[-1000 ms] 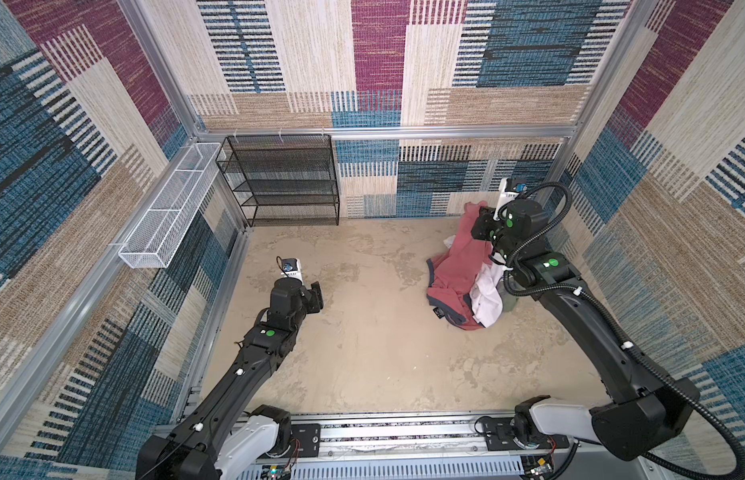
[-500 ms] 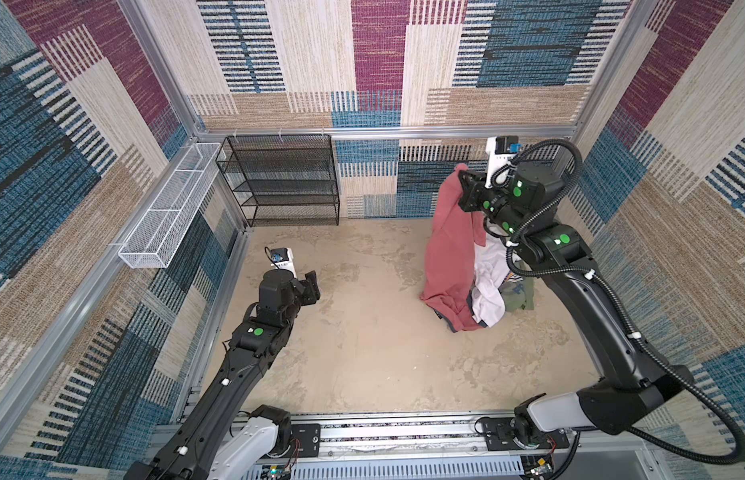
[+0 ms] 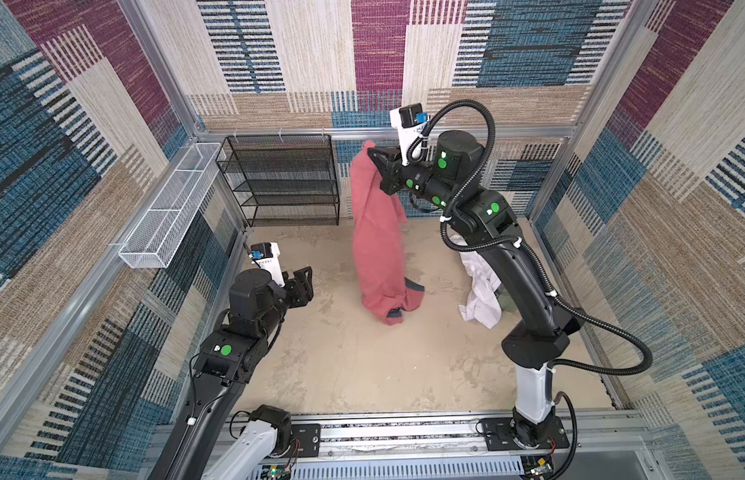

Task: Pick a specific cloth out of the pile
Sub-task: 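Raise the pink cloth high and carry it toward the left gripper, then lower the pink cloth onto the table before the left gripper and release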

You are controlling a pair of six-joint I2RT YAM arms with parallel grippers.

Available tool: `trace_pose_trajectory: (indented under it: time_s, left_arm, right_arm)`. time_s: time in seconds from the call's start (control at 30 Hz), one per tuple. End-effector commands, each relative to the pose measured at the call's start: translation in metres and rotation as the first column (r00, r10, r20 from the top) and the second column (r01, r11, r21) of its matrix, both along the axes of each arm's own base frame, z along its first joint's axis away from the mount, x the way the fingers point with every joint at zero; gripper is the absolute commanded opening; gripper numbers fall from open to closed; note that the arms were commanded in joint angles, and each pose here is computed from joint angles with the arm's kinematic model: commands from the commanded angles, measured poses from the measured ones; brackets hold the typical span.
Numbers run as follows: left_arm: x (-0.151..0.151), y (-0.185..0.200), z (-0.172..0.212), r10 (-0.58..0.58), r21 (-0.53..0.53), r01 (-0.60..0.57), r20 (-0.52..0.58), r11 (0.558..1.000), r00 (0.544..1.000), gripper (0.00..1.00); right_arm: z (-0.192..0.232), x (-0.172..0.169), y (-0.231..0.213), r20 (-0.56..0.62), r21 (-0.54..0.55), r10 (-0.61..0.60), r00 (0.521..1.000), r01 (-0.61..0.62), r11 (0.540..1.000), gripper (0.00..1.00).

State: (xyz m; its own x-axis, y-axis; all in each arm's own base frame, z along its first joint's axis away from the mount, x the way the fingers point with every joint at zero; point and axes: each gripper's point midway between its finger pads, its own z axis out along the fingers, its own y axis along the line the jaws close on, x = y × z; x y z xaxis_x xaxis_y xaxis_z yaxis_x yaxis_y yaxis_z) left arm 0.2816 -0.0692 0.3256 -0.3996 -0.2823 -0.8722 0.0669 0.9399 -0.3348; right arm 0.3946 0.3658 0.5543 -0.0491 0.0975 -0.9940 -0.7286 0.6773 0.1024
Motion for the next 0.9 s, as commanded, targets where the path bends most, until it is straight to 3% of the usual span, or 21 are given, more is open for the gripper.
trace_pose_trajectory:
  time_s: [0.0, 0.17, 0.3, 0.53, 0.77, 0.8, 0.87]
  left_arm:
    - [-0.009, -0.006, 0.002, -0.035, -0.037, 0.034, -0.014, 0.999, 0.999, 0.66]
    - [-0.013, -0.006, 0.003, -0.04, -0.047, 0.04, -0.008, 0.998, 0.999, 0.65]
    - [-0.016, -0.003, -0.002, -0.034, -0.032, 0.033, -0.021, 0.999, 0.999, 0.65]
    - [-0.016, -0.002, -0.015, -0.027, -0.018, 0.026, -0.052, 0.999, 0.998, 0.65]
    - [-0.007, -0.007, -0.036, -0.039, -0.012, 0.038, -0.097, 0.999, 0.994, 0.65]
    - [-0.005, -0.008, -0.037, -0.041, -0.015, 0.04, -0.095, 0.999, 0.995, 0.65]
    - [-0.001, -0.01, -0.042, -0.047, -0.018, 0.045, -0.098, 0.999, 0.994, 0.65]
  right_arm:
    - [0.015, -0.012, 0.022, 0.057, 0.072, 0.109, 0.992, -0.113, 0.991, 0.0]
    - [-0.006, -0.011, 0.063, 0.023, 0.118, 0.251, 0.968, -0.252, 0.961, 0.0]
    - [-0.071, 0.013, 0.1, -0.099, 0.092, 0.306, 0.947, -0.298, 0.95, 0.0]
    - [-0.204, 0.053, 0.137, -0.31, 0.002, 0.259, 0.915, -0.271, 0.963, 0.0]
    - [-0.322, 0.043, 0.154, -0.435, -0.072, 0.212, 0.875, -0.269, 0.961, 0.0]
    - [-0.334, 0.041, 0.152, -0.451, -0.066, 0.205, 0.869, -0.262, 0.963, 0.01]
    - [-0.357, 0.034, 0.144, -0.47, -0.048, 0.192, 0.862, -0.242, 0.969, 0.23]
